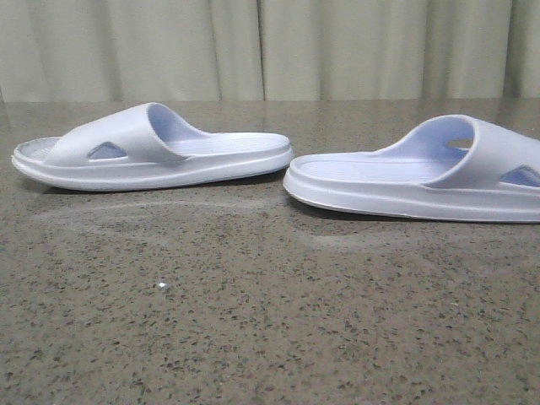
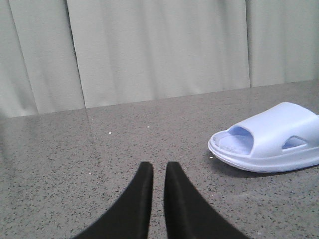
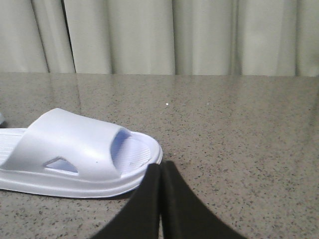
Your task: Insert blue slippers together front up
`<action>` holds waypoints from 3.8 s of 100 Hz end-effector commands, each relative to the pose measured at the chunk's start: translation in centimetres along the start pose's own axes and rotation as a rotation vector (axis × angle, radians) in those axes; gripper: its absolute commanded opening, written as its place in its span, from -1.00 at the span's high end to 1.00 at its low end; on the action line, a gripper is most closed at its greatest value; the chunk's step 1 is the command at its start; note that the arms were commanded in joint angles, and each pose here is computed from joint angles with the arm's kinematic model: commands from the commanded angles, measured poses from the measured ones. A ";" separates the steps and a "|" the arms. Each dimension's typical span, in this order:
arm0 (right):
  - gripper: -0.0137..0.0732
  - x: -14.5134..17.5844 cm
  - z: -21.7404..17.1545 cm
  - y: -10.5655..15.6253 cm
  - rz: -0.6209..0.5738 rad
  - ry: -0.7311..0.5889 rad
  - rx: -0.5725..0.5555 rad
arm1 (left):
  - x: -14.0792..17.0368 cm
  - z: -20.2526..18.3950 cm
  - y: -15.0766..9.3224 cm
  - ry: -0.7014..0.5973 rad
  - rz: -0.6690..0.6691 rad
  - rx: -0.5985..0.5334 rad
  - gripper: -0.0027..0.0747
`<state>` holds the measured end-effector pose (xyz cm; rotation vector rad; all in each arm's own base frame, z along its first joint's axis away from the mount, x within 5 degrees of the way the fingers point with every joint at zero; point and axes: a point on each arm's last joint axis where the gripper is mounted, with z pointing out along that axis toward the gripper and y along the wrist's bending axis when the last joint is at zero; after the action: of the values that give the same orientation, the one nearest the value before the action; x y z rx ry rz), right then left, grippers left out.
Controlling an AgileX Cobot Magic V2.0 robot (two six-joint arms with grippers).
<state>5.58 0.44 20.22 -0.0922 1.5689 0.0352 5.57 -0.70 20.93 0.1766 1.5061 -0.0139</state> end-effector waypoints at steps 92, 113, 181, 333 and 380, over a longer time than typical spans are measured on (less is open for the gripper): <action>0.93 -0.1 -0.1 0.0 -0.005 -0.078 0.005 | -0.7 -0.3 0.0 -0.105 -0.011 -0.004 0.89; 0.93 -0.1 -0.1 0.0 -0.005 -0.078 0.005 | -0.7 -0.3 0.0 -0.105 -0.011 -0.004 0.89; 0.93 -1.6 -0.3 -0.1 0.082 -0.161 0.002 | -2.0 -0.5 0.7 -0.232 -0.376 -0.037 0.89; -0.51 -17.5 2.6 0.5 0.399 0.032 -0.123 | -16.2 6.1 -0.3 0.198 -0.661 0.194 -0.46; -0.51 -17.5 2.6 0.5 0.403 0.029 -0.124 | -11.0 13.1 -0.5 0.399 -1.007 0.042 -0.46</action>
<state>7.89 2.06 36.00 0.1090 1.6923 0.4541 16.33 -4.21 31.75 -0.4893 1.9425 -0.8257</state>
